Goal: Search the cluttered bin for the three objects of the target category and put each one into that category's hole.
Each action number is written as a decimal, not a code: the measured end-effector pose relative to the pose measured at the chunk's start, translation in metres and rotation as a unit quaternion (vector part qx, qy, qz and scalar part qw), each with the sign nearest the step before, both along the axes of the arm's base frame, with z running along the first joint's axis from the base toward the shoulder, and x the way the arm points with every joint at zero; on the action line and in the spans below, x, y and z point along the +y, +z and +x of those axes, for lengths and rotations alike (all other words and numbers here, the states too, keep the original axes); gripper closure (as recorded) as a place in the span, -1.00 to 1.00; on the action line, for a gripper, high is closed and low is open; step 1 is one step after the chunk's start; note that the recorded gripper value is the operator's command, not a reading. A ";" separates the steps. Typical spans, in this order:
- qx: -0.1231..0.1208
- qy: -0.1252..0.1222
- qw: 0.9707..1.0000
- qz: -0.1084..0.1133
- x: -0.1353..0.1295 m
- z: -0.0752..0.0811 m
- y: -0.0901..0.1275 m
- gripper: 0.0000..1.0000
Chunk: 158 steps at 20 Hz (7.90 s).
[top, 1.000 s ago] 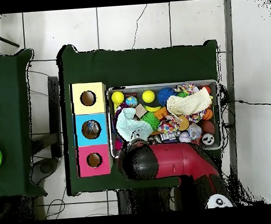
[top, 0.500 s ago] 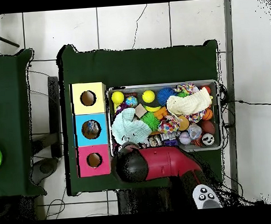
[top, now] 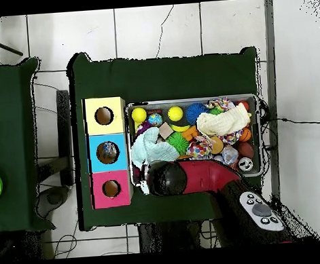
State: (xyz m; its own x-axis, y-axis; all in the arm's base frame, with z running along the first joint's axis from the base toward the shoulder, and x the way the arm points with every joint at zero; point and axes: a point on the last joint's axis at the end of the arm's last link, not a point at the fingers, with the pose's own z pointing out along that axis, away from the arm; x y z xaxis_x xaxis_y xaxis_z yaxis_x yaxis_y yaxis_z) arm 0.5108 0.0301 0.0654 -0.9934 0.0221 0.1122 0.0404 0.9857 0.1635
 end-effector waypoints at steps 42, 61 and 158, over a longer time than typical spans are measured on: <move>-0.058 0.125 0.990 0.005 -0.016 0.013 0.008 1.00; -0.076 0.180 0.981 -0.015 -0.031 -0.019 0.033 1.00; -0.009 0.175 0.983 -0.051 0.083 -0.001 0.182 1.00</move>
